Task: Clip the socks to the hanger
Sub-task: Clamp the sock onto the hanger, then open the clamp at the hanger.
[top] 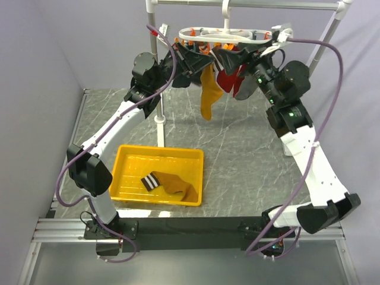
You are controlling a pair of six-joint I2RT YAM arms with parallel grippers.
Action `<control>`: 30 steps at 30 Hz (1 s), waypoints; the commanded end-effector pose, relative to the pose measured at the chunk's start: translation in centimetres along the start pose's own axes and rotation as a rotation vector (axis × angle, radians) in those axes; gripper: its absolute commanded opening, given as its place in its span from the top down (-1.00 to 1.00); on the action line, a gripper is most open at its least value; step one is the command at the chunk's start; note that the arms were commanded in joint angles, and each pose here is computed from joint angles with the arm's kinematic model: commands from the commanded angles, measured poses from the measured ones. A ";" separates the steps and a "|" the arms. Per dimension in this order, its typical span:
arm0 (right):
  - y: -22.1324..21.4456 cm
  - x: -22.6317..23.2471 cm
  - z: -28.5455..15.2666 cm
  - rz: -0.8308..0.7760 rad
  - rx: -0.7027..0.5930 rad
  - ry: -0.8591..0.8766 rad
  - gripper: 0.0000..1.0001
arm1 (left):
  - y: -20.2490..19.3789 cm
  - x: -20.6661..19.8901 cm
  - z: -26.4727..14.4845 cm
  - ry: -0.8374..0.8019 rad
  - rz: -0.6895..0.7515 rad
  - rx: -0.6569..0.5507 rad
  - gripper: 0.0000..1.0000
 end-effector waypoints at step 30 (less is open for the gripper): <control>1.2 -5.5 -3.2 -0.249 0.066 -0.444 -0.36 | 2.3 0.2 -0.4 0.115 0.187 -0.070 0.99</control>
Point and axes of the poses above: each gripper's point midway between its finger pads, its own z axis out along the fingers, its own x axis along the line the jaws close on, y = z × x, the point moved 5 cm from there along -z, back along the fingers, and after that the axes turned 14 degrees about z, right-handed, at the moved point
